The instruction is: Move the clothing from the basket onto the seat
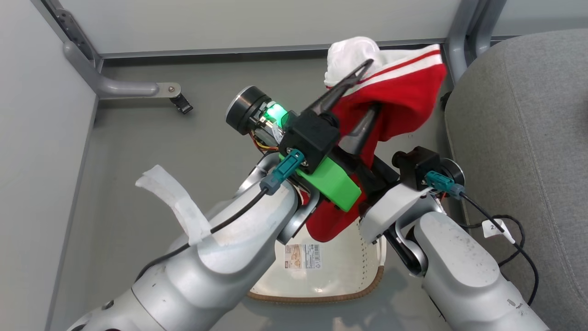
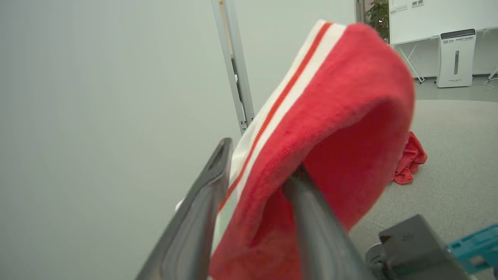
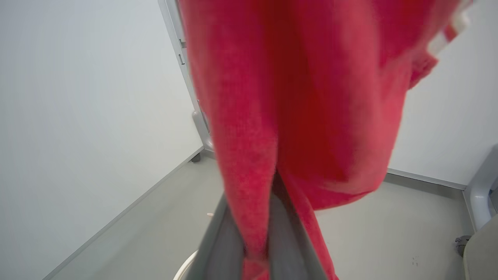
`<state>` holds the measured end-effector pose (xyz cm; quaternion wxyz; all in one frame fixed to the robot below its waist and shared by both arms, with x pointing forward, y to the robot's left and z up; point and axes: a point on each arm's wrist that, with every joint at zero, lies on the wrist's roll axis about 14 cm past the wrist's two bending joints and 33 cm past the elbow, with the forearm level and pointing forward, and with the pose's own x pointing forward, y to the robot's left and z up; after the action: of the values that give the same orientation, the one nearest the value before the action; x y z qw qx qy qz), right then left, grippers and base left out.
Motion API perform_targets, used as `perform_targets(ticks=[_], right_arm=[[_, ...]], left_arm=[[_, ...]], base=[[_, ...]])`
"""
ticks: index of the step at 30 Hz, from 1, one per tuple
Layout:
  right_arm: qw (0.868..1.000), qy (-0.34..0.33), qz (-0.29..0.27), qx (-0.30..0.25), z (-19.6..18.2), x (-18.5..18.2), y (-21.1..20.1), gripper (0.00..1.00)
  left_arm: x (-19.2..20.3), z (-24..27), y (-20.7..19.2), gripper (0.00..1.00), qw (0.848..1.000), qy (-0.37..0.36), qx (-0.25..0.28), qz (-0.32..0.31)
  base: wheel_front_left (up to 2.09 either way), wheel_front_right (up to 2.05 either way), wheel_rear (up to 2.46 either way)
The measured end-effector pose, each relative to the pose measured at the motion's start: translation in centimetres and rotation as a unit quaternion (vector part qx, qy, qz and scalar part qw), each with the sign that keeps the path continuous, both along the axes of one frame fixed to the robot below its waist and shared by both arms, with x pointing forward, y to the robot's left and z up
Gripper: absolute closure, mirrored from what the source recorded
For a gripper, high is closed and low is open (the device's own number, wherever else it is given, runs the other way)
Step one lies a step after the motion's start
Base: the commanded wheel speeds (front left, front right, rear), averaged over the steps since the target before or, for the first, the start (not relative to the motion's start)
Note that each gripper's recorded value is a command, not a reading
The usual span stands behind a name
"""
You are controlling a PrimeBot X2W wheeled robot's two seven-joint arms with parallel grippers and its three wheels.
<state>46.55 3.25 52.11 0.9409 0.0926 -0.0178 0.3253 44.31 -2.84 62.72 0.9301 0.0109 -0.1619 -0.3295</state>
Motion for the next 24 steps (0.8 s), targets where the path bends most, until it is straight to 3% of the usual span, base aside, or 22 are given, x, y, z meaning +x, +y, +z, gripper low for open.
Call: perform_targets(ticks=[24], right_arm=[[1.000, -0.011, -0.017, -0.008, 0.2, 0.1, -1.4, 1.00]], left_arm=[[0.5, -0.6, -0.5, 0.00, 1.000, 0.004, -0.001, -0.001]], base=[[0.00, 0.00, 0.00]])
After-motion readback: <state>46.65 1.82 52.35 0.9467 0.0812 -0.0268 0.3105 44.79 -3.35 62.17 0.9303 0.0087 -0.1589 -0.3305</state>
